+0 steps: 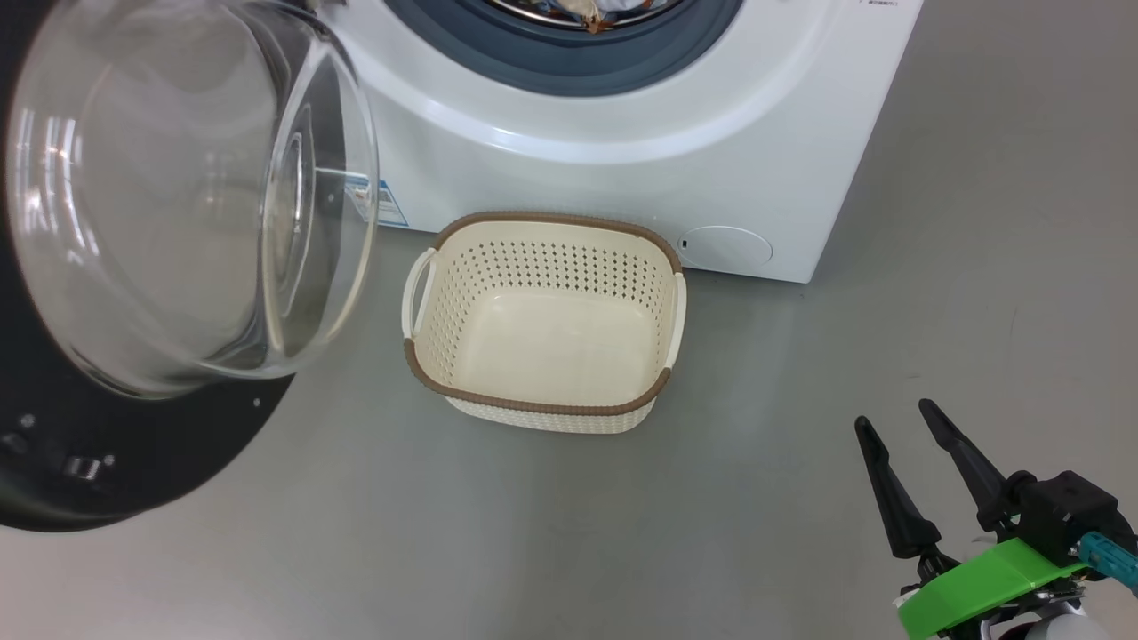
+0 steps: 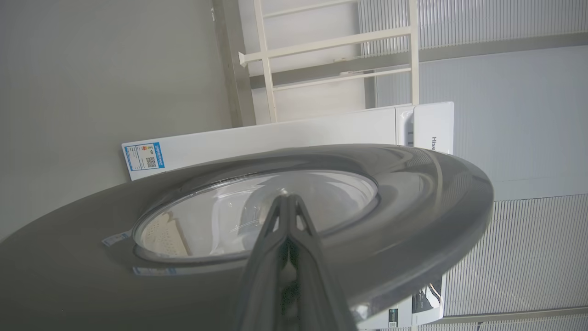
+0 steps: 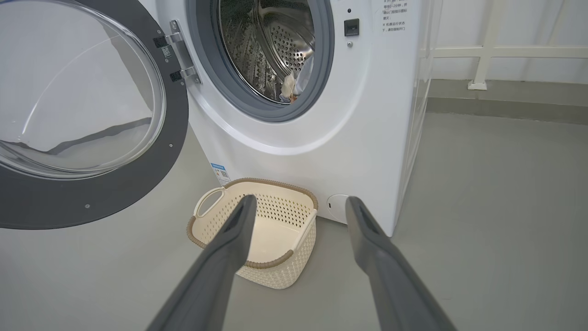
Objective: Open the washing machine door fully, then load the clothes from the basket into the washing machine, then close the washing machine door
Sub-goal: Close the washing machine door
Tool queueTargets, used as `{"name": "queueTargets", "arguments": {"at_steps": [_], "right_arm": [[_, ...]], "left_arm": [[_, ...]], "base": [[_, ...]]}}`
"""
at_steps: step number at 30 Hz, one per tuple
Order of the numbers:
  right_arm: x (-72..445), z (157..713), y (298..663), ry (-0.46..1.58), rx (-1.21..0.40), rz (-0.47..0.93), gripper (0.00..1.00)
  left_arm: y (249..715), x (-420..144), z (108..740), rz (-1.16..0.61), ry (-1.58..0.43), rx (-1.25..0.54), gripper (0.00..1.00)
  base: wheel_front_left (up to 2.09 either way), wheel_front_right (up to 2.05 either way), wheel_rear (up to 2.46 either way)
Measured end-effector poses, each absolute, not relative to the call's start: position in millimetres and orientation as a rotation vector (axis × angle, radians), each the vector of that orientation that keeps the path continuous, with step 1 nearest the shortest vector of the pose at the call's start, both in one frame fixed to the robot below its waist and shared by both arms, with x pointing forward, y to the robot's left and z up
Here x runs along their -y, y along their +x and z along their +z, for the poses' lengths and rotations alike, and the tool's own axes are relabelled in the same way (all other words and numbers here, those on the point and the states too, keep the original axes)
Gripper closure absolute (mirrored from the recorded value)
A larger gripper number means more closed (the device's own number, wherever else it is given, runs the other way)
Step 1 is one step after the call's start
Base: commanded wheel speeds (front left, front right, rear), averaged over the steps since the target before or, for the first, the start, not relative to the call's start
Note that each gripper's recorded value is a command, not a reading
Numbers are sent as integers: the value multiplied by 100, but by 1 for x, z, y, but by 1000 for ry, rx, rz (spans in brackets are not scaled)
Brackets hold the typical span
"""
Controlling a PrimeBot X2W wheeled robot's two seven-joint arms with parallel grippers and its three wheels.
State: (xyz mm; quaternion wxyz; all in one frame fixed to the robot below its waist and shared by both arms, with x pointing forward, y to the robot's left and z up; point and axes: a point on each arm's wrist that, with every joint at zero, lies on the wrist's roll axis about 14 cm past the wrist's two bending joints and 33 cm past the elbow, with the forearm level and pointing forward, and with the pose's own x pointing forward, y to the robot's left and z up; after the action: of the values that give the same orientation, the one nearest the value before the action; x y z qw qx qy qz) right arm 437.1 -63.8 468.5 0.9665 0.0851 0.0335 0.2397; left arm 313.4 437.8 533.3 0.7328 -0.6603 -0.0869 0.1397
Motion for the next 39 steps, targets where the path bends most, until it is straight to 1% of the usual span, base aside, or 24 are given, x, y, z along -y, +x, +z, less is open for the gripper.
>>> {"name": "queueTargets", "arguments": {"at_steps": [10,14,26,32,39], "right_arm": [[61,472,440,181,-52,484,0],[62,472,439,187,-49,477,0],[75,473,438,212,-33,421,0],[90,473,437,209,-28,380,0],[119,470,431,196,-36,301,0]], "left_arm": [[328,-377,549,39,-1496,29,100],[330,-351,549,-34,-1495,-46,100],[354,-279,566,-259,-1477,-119,100],[371,-255,562,-309,-1481,-148,100],[395,-210,561,-423,-1498,-194,100]], "base": [[0,0,0],[0,0,0],[0,0,0],[0,0,0],[0,0,0]]}}
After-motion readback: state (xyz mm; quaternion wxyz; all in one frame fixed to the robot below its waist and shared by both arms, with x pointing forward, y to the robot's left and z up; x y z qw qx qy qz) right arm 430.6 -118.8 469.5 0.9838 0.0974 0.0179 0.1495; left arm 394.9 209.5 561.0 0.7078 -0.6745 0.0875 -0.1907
